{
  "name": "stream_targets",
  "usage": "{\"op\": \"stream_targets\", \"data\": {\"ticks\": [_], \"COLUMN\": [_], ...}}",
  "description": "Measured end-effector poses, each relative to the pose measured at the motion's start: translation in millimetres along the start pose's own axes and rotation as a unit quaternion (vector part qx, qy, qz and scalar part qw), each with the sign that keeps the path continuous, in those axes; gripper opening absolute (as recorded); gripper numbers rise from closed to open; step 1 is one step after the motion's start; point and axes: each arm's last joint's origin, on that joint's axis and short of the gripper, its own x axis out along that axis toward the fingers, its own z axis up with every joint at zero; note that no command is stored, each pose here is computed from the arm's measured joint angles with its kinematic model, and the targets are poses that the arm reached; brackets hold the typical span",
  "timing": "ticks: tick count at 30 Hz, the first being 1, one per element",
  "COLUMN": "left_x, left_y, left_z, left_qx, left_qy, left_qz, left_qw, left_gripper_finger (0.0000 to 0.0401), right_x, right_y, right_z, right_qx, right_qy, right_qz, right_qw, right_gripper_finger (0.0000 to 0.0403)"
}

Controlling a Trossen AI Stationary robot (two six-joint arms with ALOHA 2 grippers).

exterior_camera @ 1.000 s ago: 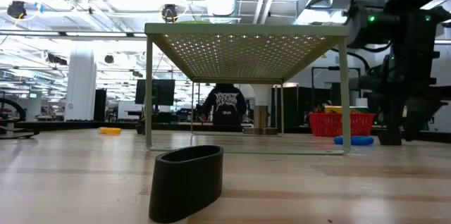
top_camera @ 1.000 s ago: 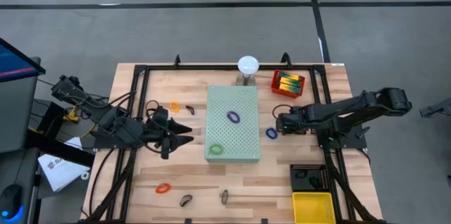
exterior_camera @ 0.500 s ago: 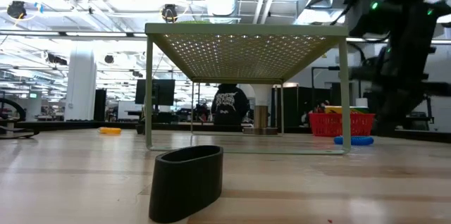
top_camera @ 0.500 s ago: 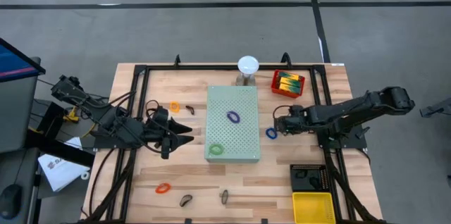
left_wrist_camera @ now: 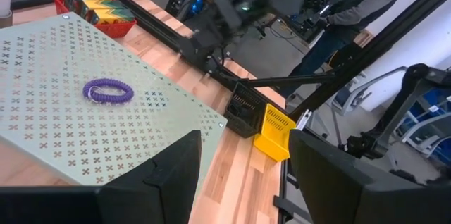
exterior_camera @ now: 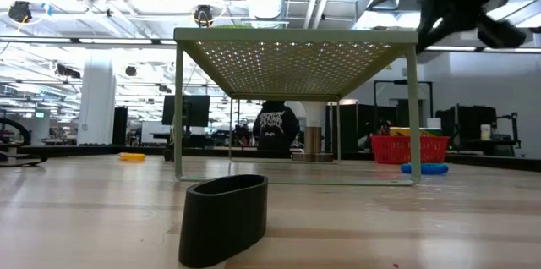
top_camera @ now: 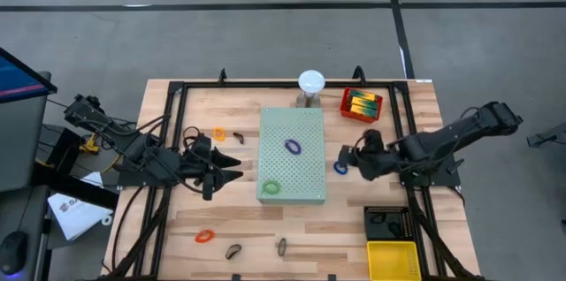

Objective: Pick & Place Office Desk Supplies
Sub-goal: Put the black rubberband into the black bin

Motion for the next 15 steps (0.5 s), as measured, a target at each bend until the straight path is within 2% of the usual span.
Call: {"op": "stream_targets", "data": {"ticks": [4,8,11,15], "left_x": [0,0,0,0], "left_y": [1,1,1,0], "left_z": [-1,-1,-1,-2], "left_qx": [0.005,0.009,0.015,0.019], "left_qy": [0.004,0.005,0.006,0.016], "left_qz": [0.004,0.003,0.001,-0.009], "left_qw": [1.0,1.0,1.0,1.0], "left_gripper_finger": [0.021,0.021,0.021,0.021], "right_x": [-3,0,-4,-27], "right_y": [14,21,22,22], "right_z": [-22,-55,-79,-104], "right_qx": [-0.027,-0.043,-0.057,-0.065], "right_qy": [0.04,0.081,0.111,0.134], "right_qz": [-0.003,-0.03,-0.069,-0.12], "right_qw": [0.999,0.995,0.99,0.982], "right_gripper_finger": [0.0001,0.0001,0.0,0.0]}}
